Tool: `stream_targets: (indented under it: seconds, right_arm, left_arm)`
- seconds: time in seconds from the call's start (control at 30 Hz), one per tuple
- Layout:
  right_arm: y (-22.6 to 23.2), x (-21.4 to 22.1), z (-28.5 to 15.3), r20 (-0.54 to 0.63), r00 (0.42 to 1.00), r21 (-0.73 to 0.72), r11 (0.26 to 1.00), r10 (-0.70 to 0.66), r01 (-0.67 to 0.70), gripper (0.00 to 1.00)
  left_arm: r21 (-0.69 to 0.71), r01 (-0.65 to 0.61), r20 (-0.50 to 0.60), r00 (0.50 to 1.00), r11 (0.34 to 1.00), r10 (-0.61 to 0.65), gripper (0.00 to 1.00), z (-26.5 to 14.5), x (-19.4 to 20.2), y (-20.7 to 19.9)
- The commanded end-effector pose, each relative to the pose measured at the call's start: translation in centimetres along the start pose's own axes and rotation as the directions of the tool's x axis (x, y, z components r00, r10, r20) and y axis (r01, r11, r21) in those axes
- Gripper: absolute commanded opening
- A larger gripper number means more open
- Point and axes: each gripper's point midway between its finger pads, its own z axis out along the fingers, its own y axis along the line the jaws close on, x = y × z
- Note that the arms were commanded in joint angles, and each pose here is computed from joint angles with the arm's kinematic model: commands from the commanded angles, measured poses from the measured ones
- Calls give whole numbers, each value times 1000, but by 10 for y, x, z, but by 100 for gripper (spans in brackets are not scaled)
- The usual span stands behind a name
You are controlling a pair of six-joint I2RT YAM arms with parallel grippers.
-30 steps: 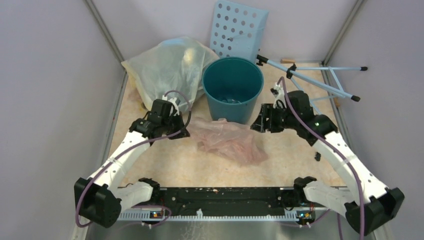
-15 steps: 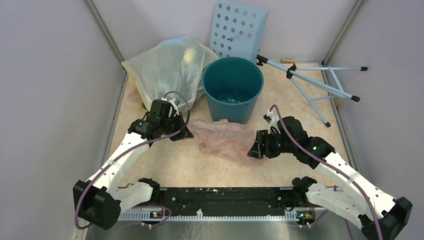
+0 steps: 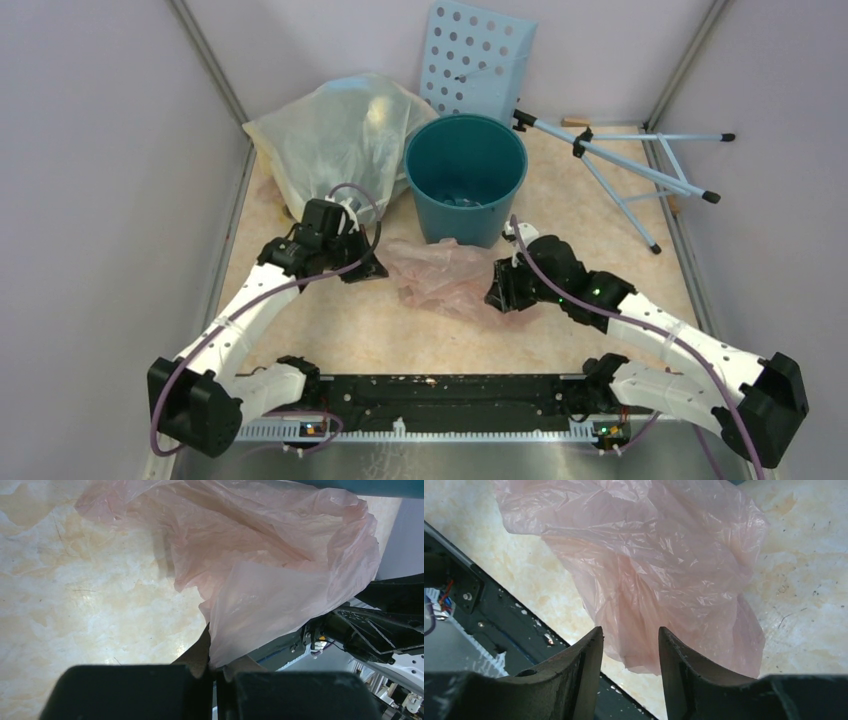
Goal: Put the trash bags into the trash bin
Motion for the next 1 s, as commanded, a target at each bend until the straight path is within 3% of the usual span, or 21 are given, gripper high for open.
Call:
stream_targets:
  seconds: [0.0, 0.33, 0.57, 0.63, 0.7, 0.73, 0.83, 0.97]
  right_arm:
    - [7, -16, 6, 77, 995, -36, 997, -67, 70, 45]
    - [7, 7, 12, -1, 998, -63, 996, -64, 64, 39]
    - [4, 15, 9, -47, 997, -49, 997, -57, 55, 42]
    - [3, 15, 9, -48, 997, -43, 997, -61, 59, 30]
    - [2, 12, 9, -50, 997, -28, 998, -61, 60, 6]
    - [0, 11, 7, -56, 997, -15, 998, -59, 58, 0]
    - [-3, -6, -8, -15, 997, 38, 997, -74, 74, 0]
    - [-21, -44, -45, 182, 982, 175, 984, -45, 13, 0]
  left_arm:
    - [11, -26, 32, 999, 1000, 26, 0, -4, -13, -8]
    - [2, -37, 54, 998, 999, 37, 0, -2, -23, -9]
    - [-14, -38, 64, 997, 999, 38, 0, 1, -29, -9]
    - [-17, -37, 69, 997, 999, 38, 0, 2, -32, -9]
    - [-27, -34, 70, 997, 999, 36, 0, 4, -33, -7]
    - [-33, -34, 73, 997, 999, 37, 0, 4, -34, -6]
    - [-80, -10, 69, 997, 997, 16, 0, 4, -34, 1]
    - [-140, -24, 47, 998, 990, 31, 0, -1, -30, 15]
